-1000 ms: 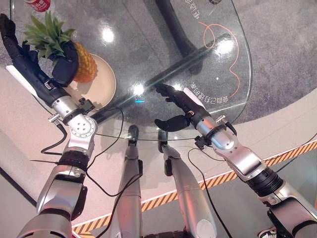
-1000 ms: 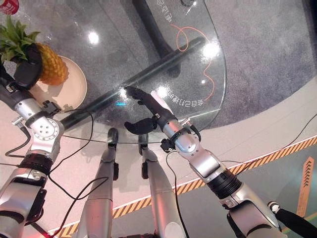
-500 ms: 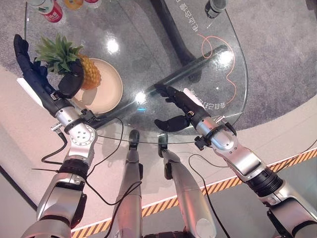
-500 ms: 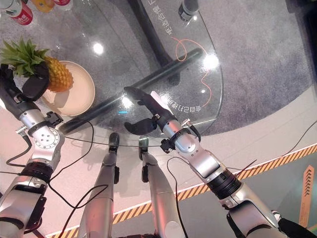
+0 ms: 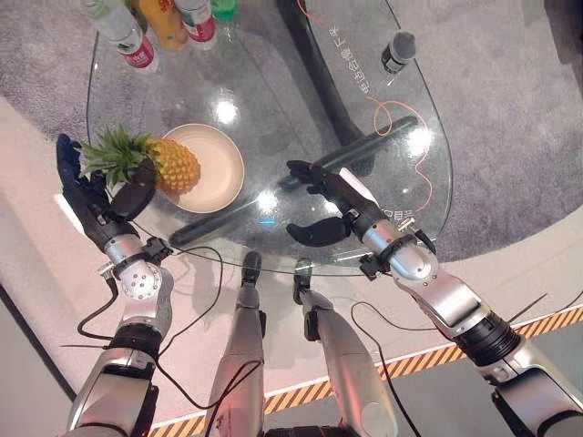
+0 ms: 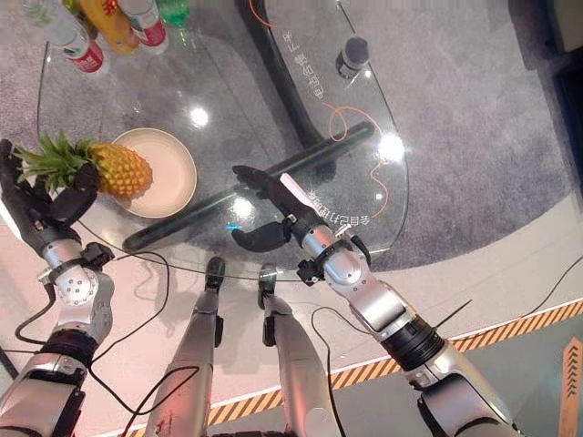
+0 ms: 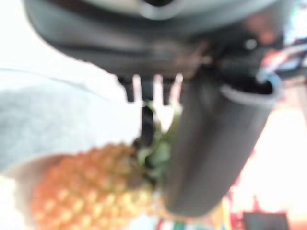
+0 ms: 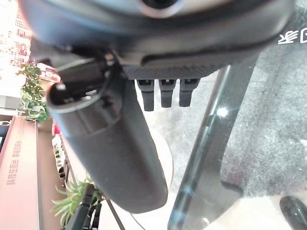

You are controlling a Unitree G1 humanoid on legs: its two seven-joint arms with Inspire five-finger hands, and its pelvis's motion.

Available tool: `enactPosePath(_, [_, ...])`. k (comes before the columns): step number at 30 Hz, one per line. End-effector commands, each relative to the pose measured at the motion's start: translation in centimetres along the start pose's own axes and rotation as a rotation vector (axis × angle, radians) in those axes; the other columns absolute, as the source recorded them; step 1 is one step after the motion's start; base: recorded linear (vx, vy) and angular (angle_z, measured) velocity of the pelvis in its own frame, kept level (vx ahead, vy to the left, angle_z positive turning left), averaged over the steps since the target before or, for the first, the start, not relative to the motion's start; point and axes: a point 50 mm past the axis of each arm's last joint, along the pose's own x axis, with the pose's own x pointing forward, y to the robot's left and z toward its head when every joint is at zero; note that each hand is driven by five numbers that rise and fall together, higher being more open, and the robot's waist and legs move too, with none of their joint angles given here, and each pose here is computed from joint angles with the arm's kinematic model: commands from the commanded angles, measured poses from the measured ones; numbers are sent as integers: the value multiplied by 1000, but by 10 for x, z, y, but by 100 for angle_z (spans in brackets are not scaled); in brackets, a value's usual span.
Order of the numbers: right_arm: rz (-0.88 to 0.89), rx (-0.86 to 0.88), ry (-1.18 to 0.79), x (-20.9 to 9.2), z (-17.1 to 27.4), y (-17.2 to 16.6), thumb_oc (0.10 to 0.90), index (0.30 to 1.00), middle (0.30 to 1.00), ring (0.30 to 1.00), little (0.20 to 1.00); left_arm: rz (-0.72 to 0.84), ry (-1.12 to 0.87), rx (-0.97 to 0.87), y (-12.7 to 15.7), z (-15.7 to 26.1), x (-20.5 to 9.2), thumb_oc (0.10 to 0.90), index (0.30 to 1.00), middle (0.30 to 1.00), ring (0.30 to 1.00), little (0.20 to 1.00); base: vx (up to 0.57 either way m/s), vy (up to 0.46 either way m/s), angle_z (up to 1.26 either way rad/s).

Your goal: Pick up the fruit to the plate

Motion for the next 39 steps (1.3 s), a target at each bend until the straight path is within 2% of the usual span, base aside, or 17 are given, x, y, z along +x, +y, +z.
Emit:
enactPosePath(1, [-40,32,-247,-11,45,-8,800,900,900,900,900,-70,-89,-73,-1,18,4,800,900,900,900,900,0,0,0])
enactPosePath(6, [-49,24,-230,-17,40,-13,800,900,900,900,900,-198,-30,-34,-9,3,-22,800,900,900,900,900,5,1,2])
enactPosePath(20, [-50,-18,-193,-26,28,-18,800,900,900,900,900,-350,-22,-72,-24,3,-41,800,900,900,900,900,4,30,-1])
enactPosePath(27, [-41,-29,-181,-32,22,-19,800,900,900,900,900,-288,32,-119,-18,-2,-46,800,900,900,900,900,11,22,-5])
enactPosePath(35, [-34,29,-102,-37,6,-19,800,900,900,900,900,-177,309,-40,12,-44,-72,800,900,900,900,900,0,-4,0])
enactPosePath(39, [-24,146,-4,-52,-20,-13,800,900,900,900,900,-144,468,17,36,-68,-102,800,900,900,900,900,0,0,0])
